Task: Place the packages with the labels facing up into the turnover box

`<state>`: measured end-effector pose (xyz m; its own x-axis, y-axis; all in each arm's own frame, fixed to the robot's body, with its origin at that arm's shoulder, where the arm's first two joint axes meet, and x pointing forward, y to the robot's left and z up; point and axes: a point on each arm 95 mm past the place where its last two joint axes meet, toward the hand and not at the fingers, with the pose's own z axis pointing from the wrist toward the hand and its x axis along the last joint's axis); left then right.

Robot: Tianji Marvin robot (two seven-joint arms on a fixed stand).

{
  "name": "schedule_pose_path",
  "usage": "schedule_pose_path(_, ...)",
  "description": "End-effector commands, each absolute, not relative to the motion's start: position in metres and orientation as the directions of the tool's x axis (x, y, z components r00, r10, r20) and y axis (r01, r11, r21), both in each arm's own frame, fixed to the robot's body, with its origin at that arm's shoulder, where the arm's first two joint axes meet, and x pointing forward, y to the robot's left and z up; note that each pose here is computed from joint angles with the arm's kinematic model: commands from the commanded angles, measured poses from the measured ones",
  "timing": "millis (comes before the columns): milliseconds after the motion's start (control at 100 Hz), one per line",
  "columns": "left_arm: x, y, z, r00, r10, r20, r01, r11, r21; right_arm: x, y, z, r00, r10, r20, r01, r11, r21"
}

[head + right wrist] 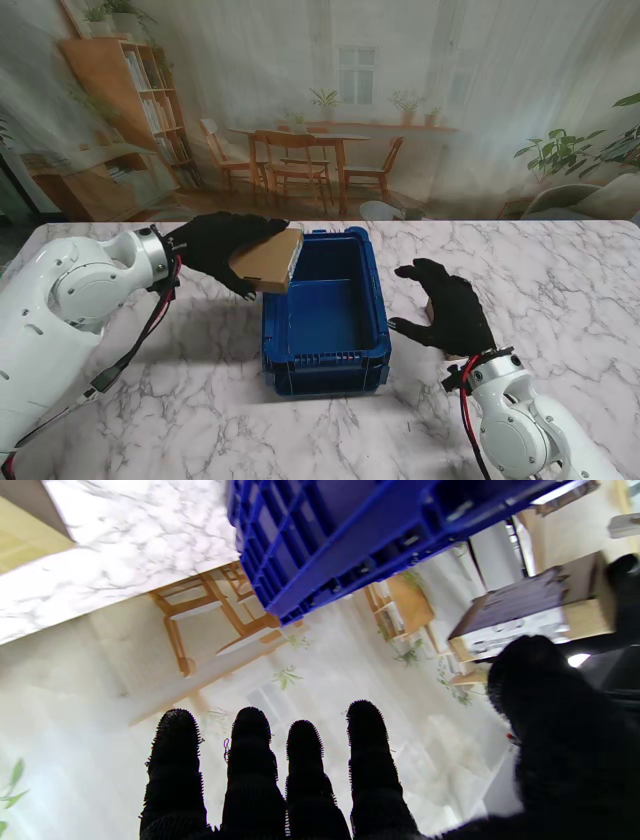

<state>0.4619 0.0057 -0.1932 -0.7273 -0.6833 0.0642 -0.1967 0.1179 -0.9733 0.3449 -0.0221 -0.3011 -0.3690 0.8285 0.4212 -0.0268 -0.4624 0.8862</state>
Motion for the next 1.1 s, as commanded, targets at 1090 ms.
schedule_pose_path(1090, 0.450, -0.094, -0.183, -0.780, -0.569, 0.260, -0.316, -0.001, -0.949, 0.388, 0.038, -0.276, -0.671, 0.669, 0.318, -0.138, -0.535, 0.834)
